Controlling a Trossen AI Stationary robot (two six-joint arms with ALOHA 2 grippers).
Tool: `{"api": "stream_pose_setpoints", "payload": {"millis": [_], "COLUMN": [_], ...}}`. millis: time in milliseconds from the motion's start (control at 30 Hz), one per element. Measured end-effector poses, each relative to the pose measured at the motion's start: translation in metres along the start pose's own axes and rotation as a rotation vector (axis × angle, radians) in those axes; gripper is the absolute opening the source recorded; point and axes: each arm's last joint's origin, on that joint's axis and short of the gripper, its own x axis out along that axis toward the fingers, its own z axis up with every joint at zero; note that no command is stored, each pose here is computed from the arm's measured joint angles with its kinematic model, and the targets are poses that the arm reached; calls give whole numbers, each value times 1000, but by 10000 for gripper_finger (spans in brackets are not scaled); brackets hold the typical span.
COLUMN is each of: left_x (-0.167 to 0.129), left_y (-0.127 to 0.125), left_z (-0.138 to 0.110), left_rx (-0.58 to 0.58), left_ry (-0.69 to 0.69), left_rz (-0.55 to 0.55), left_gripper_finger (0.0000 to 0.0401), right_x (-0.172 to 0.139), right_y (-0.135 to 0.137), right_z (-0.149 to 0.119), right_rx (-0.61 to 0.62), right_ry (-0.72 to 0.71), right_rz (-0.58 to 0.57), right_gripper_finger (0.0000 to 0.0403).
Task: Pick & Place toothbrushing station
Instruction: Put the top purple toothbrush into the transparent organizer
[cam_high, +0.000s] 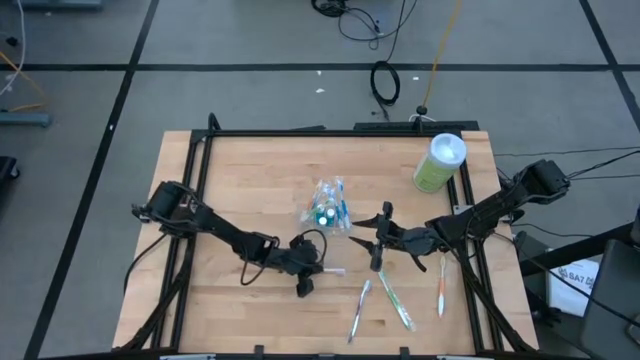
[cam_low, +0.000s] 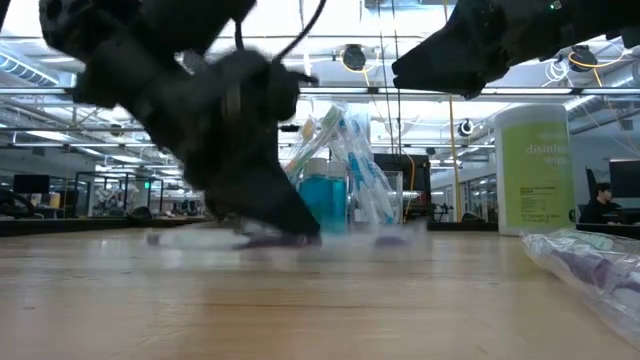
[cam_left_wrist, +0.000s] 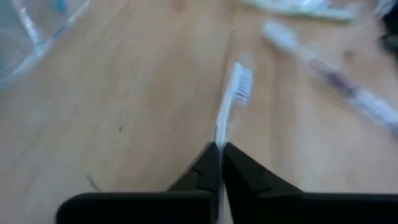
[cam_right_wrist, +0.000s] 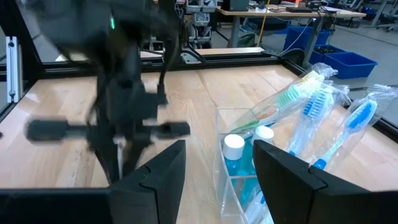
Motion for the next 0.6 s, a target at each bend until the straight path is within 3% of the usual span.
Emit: {"api": "stream_pose_setpoints", "payload": {"millis": [267,467,600], "left_x": [-68,-131,-158], "left_y": [-19,-23,-21], "left_z": [55,92,104], "left_rx": [89,164,178], "left_ry": [-241,-496,-618], "left_rz": [37,174,295], "left_gripper_finger": [2,2,2], "right_x": [0,0,0], "right_y": [0,0,0], "right_z": [-1,-1,-1], "right_rx": [-7,-7,-9], "right_ry": [10,10,13], "right_rz": [-2,-2,-2], "right_gripper_finger": [183,183,183]}}
